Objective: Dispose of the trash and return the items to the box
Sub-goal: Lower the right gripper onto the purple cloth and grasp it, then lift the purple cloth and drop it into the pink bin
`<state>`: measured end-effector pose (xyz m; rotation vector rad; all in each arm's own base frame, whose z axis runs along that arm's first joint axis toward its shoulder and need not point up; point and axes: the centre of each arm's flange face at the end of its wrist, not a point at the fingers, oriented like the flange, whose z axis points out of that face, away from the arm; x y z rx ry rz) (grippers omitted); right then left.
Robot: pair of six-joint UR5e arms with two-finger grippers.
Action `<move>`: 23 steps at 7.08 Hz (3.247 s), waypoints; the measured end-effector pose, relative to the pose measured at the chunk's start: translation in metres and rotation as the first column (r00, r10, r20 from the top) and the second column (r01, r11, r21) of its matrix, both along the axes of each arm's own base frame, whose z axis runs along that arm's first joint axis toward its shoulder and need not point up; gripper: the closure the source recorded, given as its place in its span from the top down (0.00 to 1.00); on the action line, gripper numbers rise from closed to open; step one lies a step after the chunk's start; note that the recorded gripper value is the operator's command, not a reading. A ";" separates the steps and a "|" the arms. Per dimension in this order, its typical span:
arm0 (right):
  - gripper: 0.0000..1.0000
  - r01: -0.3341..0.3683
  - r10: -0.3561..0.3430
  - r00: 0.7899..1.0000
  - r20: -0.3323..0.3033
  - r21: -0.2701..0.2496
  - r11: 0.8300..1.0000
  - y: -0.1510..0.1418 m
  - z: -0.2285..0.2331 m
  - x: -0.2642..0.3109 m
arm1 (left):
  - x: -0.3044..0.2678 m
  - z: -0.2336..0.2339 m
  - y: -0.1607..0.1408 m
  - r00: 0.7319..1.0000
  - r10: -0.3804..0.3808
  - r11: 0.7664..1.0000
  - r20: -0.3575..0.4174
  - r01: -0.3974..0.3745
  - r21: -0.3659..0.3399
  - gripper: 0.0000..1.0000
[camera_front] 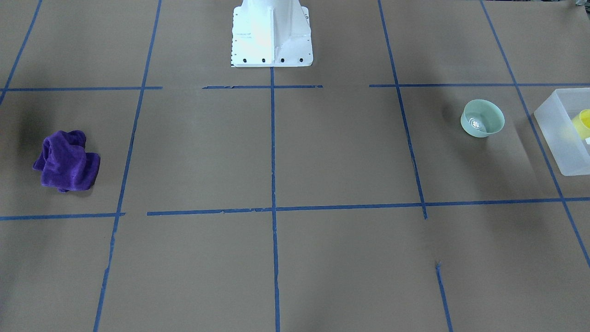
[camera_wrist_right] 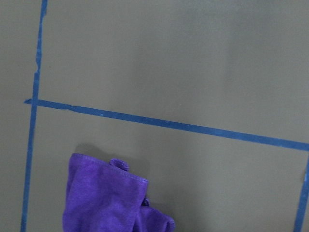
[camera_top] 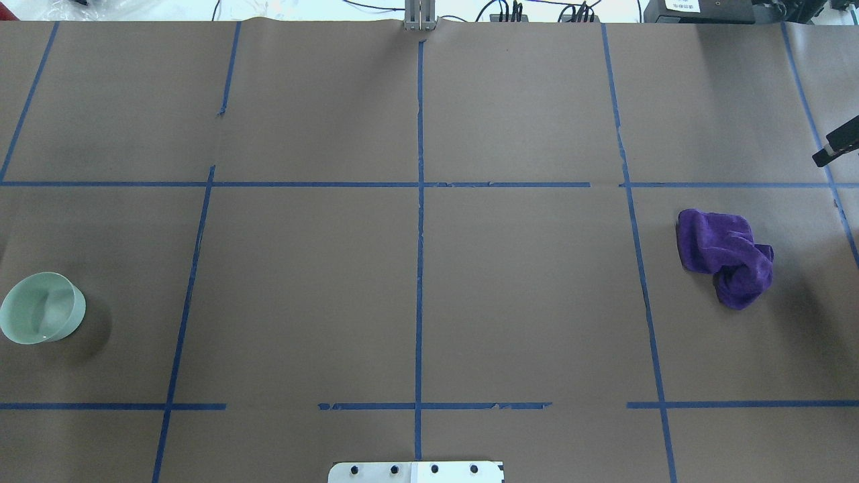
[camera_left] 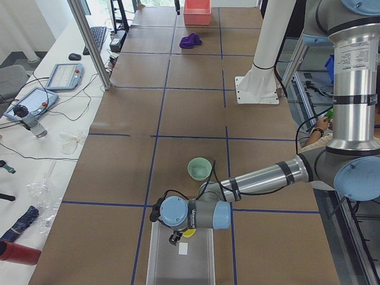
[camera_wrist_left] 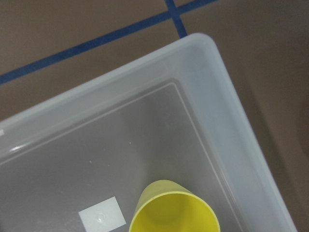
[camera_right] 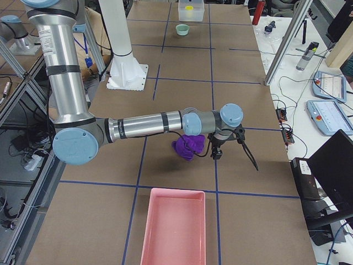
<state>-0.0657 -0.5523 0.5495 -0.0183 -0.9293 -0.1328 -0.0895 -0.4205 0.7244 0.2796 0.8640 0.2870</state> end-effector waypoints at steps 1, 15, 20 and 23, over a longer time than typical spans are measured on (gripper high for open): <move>1.00 -0.020 0.019 1.000 -0.009 -0.046 0.999 0.025 -0.015 -0.019 | -0.007 -0.031 -0.004 0.997 -0.077 0.997 -0.009 0.077 -0.029 1.00; 0.00 -0.205 0.215 0.973 0.088 -0.109 0.973 0.103 -0.057 -0.045 | 0.057 -0.104 -0.027 0.987 -0.117 0.988 -0.107 0.104 -0.116 1.00; 0.00 -0.180 0.200 0.971 -0.129 0.156 0.971 0.145 0.013 0.204 | 0.078 -0.108 -0.033 0.990 -0.082 0.991 -0.116 0.068 -0.115 1.00; 0.00 0.036 0.000 0.974 -0.227 0.156 0.987 0.117 0.132 0.264 | 0.141 -0.127 -0.044 0.985 -0.151 0.973 -0.082 0.134 -0.187 1.00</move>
